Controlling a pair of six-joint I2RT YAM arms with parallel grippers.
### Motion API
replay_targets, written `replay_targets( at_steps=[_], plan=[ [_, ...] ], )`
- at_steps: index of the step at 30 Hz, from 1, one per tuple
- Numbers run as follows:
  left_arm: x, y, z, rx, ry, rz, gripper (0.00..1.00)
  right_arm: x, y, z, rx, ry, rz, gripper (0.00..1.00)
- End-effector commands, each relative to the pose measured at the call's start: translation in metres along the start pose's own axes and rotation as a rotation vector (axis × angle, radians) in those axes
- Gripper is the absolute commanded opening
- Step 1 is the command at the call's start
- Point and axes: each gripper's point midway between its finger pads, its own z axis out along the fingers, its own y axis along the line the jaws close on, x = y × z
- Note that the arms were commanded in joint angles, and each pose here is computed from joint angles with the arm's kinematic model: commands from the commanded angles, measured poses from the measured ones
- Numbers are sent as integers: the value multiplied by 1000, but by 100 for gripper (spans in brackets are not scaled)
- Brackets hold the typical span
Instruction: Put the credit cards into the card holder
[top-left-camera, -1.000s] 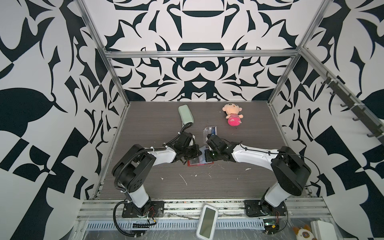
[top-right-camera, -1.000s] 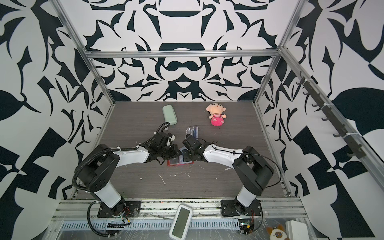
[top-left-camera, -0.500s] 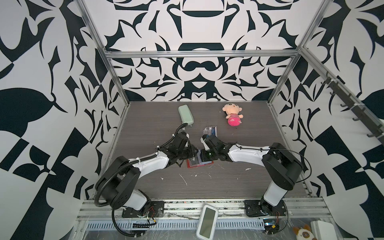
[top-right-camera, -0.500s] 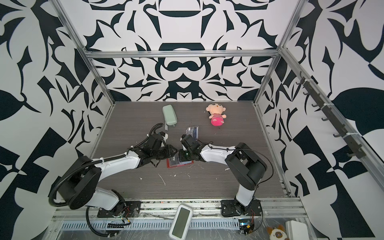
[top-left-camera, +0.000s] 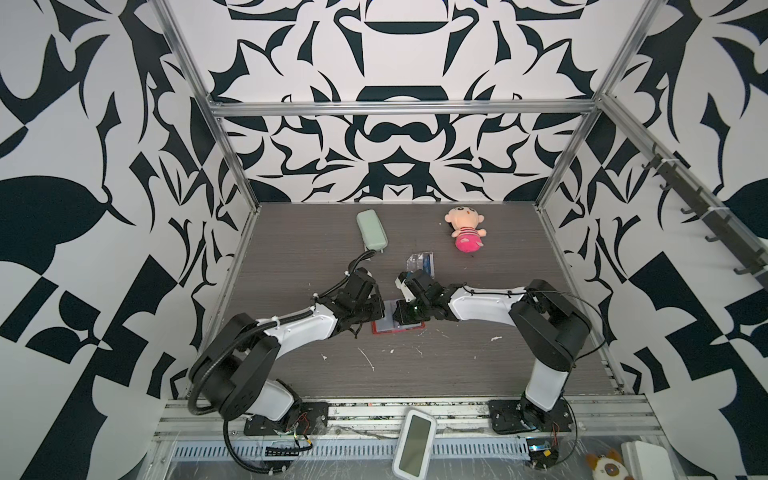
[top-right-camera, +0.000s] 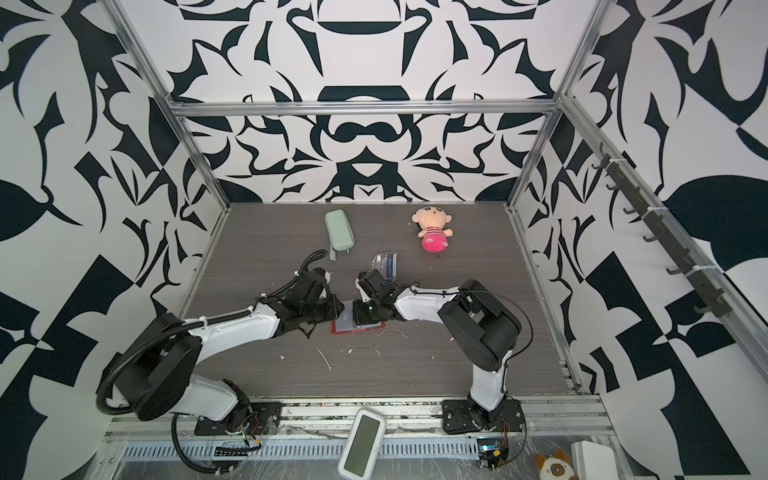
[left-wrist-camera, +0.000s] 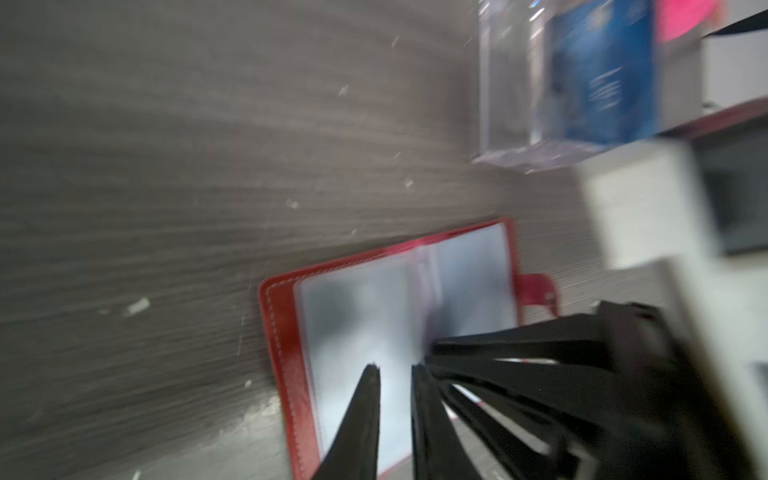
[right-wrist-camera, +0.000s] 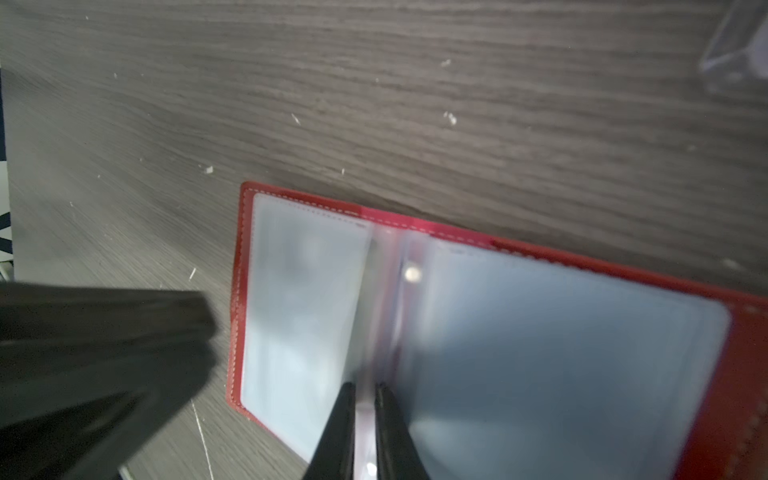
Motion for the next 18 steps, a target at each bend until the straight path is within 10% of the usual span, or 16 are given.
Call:
replay_targets(
  at_steps=[1, 18],
  plan=[
    [8, 3, 8, -13, 48, -16, 19, -17, 7, -18, 19, -61, -31, 15],
    [-45, -29, -9, -62, -22, 93, 30, -65, -32, -116, 215, -237, -45, 21]
  ],
)
